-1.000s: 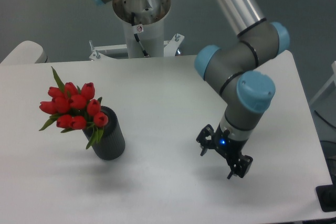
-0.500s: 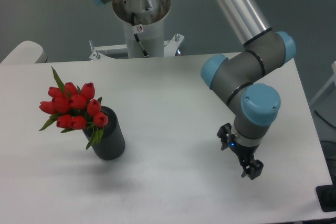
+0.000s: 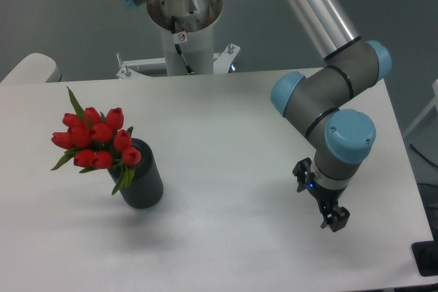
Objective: Insert the flowers into the vase
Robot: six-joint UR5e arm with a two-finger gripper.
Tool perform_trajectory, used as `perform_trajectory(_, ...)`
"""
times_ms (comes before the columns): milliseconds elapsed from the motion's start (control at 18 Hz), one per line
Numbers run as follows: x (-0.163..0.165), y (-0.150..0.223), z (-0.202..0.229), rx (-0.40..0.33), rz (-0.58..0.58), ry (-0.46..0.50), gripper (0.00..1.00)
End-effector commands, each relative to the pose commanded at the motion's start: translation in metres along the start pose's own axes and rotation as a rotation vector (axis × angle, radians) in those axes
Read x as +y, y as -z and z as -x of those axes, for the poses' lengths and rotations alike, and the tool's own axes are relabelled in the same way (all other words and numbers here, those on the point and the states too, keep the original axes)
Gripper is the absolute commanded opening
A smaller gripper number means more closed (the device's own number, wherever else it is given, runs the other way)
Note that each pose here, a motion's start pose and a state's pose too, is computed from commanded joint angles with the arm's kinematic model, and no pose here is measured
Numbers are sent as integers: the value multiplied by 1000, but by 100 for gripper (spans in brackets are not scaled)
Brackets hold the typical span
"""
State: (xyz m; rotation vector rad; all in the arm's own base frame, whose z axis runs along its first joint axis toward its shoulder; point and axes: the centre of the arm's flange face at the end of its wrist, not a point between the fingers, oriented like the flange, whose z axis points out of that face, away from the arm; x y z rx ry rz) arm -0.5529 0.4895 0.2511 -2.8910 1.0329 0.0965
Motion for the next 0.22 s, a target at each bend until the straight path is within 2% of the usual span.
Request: perform_trajectory(222,0,1,-1,0,-2,0,100)
